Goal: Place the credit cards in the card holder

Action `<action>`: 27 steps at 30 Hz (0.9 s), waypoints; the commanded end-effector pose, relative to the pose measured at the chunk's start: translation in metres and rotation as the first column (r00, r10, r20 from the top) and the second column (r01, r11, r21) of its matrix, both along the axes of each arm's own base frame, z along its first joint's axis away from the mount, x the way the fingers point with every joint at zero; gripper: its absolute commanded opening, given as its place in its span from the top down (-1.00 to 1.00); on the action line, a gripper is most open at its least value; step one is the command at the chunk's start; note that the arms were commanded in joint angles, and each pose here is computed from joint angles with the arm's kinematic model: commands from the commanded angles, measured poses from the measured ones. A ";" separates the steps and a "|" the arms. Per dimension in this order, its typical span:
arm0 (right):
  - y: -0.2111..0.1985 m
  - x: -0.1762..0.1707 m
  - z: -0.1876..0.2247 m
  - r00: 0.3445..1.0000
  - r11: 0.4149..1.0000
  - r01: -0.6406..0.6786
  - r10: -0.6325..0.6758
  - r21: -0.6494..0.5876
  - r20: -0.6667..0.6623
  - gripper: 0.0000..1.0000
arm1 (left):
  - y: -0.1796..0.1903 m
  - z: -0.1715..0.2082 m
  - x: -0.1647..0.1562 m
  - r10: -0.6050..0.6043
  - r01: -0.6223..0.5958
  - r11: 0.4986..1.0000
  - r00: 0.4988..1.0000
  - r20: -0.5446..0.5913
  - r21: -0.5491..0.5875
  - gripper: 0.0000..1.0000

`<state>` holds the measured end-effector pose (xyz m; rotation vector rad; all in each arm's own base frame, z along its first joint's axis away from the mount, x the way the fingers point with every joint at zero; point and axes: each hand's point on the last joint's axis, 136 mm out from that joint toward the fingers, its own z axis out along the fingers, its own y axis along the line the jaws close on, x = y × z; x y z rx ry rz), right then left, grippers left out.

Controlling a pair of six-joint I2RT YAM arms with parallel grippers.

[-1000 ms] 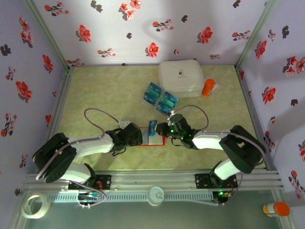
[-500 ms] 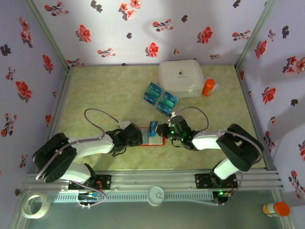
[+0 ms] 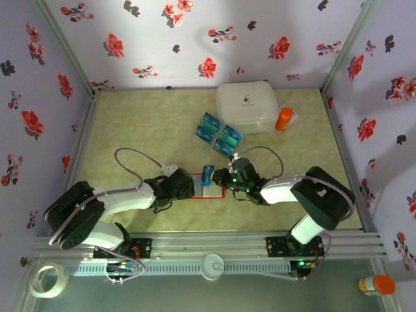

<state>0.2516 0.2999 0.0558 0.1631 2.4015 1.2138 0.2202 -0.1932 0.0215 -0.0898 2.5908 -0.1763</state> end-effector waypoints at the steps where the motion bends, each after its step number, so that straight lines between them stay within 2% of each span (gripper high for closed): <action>1: 0.003 -0.005 -0.003 1.000 1.000 -0.012 0.013 0.022 -0.011 1.00 | 0.027 -0.025 -0.025 0.027 -0.018 0.996 0.995 -0.101 0.090 -0.99; 27: -0.004 -0.030 -0.029 0.995 0.998 -0.060 0.059 -0.006 -0.079 1.00 | 0.027 -0.027 -0.025 0.029 -0.019 0.996 0.994 -0.103 0.091 -0.99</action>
